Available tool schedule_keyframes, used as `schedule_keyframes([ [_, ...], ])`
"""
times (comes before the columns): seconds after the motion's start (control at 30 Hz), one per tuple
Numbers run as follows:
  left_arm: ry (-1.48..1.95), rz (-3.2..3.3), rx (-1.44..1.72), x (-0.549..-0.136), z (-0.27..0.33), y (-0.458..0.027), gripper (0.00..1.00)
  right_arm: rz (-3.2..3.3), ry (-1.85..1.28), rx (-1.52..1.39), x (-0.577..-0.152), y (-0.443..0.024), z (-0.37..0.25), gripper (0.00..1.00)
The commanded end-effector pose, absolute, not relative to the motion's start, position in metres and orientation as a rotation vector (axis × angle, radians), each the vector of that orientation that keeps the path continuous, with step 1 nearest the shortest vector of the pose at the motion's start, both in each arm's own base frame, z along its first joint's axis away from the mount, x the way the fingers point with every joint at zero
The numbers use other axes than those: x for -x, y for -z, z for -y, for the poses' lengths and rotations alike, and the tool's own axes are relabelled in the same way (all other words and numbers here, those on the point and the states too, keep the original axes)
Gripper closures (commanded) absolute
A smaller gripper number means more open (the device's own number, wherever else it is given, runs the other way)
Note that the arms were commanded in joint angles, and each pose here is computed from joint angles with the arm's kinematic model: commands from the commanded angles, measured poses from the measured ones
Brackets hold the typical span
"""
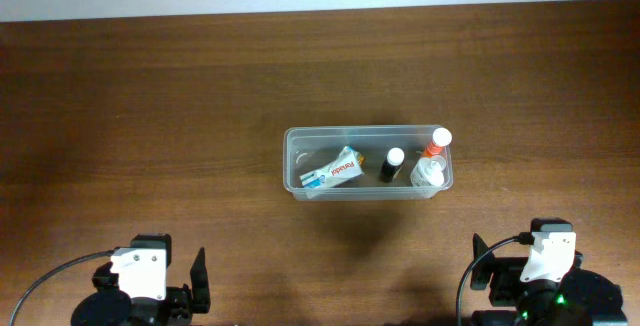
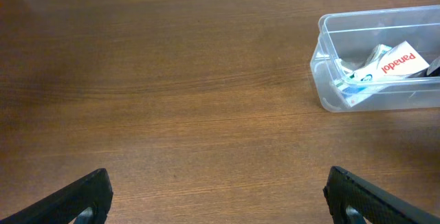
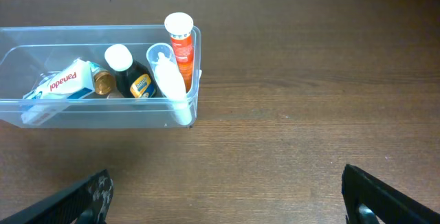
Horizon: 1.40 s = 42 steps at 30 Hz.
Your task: Pack container
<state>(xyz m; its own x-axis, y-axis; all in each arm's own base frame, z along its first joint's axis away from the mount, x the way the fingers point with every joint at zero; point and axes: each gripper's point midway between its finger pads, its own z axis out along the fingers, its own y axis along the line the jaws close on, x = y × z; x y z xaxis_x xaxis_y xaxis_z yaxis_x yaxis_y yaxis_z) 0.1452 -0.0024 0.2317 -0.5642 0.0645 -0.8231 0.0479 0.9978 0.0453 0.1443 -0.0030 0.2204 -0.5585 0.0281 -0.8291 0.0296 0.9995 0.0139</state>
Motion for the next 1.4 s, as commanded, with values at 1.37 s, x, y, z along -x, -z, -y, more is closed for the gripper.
schedule_keyframes([
  [1.37,-0.008,-2.172,-0.082,-0.145,0.004,-0.231,0.01,-1.628,0.065,0.258,-0.244,-0.159,-0.016,0.02],
])
